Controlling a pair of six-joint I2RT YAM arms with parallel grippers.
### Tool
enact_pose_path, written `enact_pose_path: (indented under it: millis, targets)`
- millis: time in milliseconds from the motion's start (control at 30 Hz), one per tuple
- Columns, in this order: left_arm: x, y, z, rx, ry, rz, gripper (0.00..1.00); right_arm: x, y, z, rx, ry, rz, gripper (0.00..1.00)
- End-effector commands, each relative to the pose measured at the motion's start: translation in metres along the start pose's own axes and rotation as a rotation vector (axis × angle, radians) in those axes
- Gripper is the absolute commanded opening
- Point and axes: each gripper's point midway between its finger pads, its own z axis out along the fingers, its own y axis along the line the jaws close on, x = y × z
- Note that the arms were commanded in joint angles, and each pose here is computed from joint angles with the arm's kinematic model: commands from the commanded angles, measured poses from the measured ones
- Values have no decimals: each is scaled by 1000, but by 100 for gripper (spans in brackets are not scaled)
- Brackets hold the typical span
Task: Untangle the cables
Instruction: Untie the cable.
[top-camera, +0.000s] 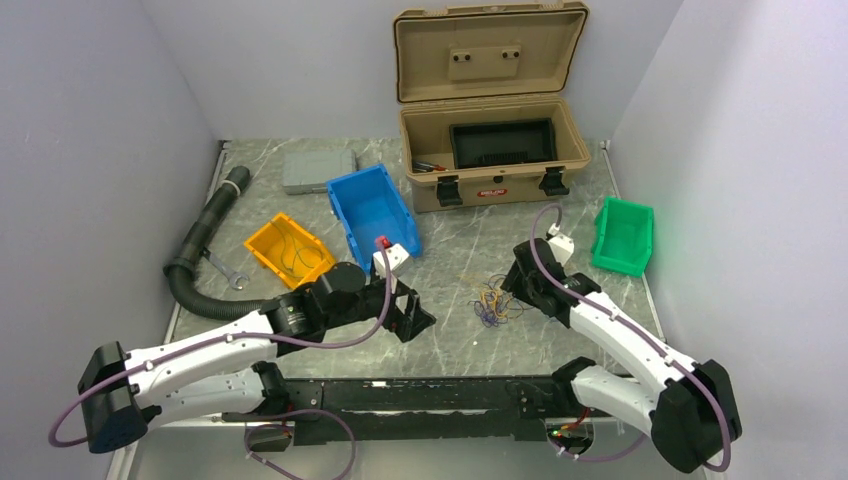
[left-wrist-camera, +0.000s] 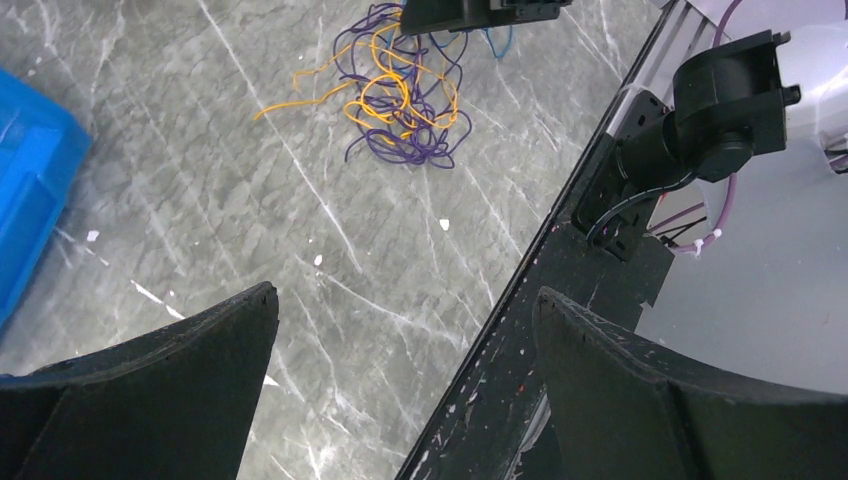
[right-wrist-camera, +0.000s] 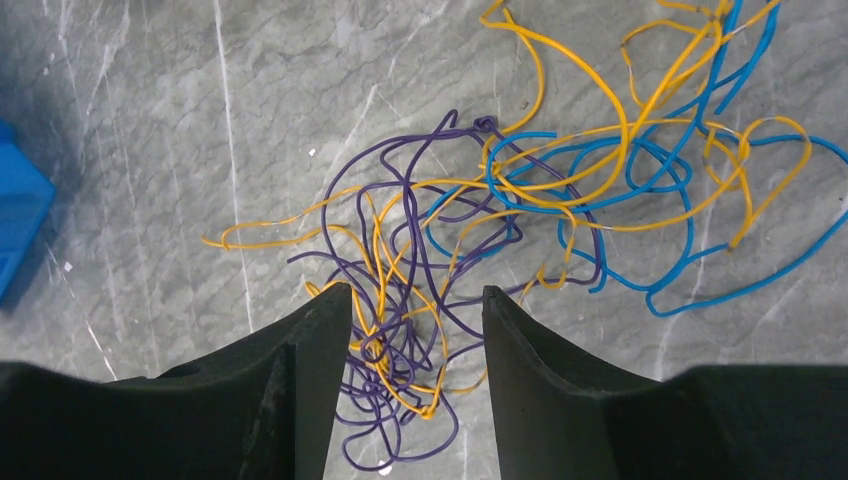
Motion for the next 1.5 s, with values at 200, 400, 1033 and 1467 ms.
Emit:
enact_pose_path:
  millis: [200,400,1033,1467]
  targets:
    - [-24,-22,13,72,-92,47,100,-8,7,15,-9,-51,8,46]
    - [-21,-21,7,63,-92,49,99,-5,10,21,-2,-31,0,34]
    - [15,-16,87,-15,136,-102,100,-45,41,-49,-180,-89,64,0]
    - [53,-46,170,44,226,-132,89,-62,43,-74,-205,-132,118,0]
